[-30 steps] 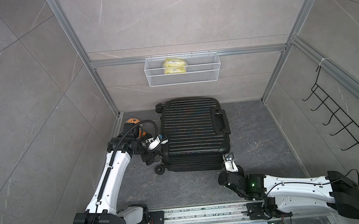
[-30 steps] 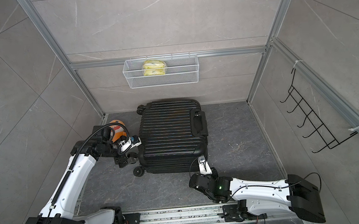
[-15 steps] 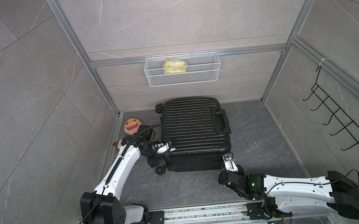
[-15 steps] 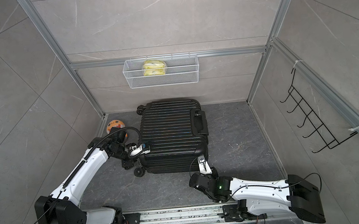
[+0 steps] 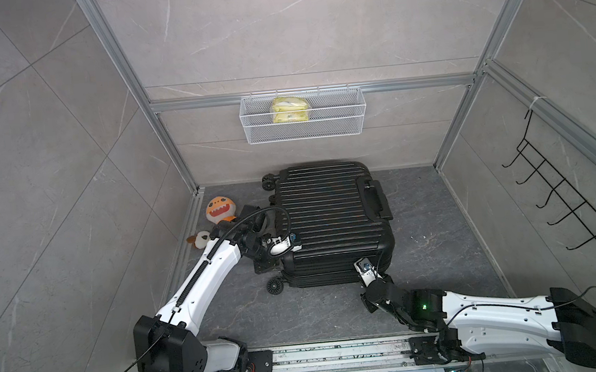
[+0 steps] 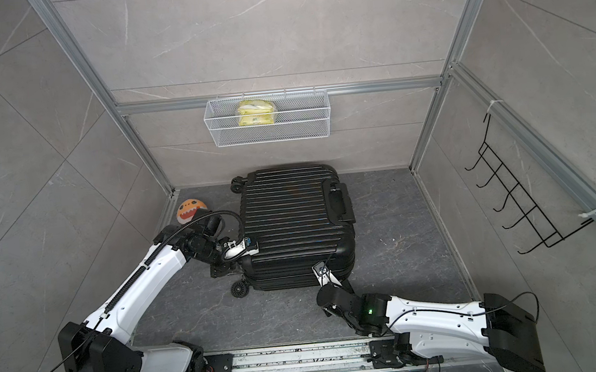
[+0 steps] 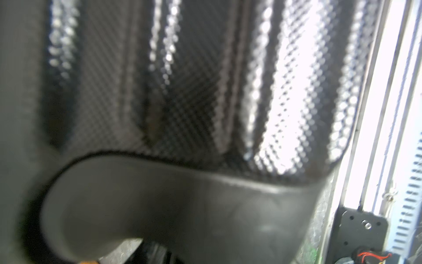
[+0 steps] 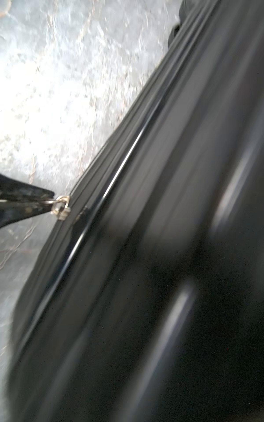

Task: Close the suitcase zippers
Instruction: Zip the zipper on the suitcase.

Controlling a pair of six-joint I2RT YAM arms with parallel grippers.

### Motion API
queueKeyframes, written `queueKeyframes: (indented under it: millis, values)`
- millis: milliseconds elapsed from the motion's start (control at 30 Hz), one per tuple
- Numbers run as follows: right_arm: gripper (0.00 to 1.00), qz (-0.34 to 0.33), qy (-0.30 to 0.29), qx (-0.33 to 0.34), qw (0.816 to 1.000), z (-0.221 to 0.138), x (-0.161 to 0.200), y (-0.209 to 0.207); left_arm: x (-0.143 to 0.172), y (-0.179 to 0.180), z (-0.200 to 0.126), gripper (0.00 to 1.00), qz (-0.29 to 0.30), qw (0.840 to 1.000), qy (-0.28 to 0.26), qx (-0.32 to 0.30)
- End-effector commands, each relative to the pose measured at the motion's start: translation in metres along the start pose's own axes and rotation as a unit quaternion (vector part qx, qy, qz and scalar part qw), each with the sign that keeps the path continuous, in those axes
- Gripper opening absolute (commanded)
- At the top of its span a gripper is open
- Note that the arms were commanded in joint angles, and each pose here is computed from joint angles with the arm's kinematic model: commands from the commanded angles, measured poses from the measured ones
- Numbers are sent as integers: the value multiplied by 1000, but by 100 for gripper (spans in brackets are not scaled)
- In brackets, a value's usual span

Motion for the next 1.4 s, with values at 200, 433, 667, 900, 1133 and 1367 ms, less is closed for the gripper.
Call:
queueKeyframes:
  millis: [200,433,667,900,1133,1367]
  values:
    - [0,-18,-8,-104,994,9,-19,51,-90,42,-16,4,-121,977,-158,-75]
    - [0,-1,-27,-137,990,8,-28,63,-130,60,-11,0,-238,934,-233,-130]
    - [0,15,-25,-145,989,8,-20,61,-161,59,-1,0,-289,915,-258,-111]
    - [0,28,-26,-121,992,8,-14,49,-164,56,10,0,-315,911,-240,-115]
    - [0,33,-24,-85,996,9,-9,35,-158,48,17,0,-373,892,-234,-105]
    - [0,30,-15,-68,997,9,-6,29,-155,38,17,0,-391,884,-229,-111]
Point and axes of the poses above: each gripper's point midway between its finger pads, its own z axis out along the fingers, its own y axis along the line the jaws close on, x = y × z, the point moved 3 cm from there along -z, back along the fingers, and after that the axes turned 10 degrees about z, right-handed, at the moved point
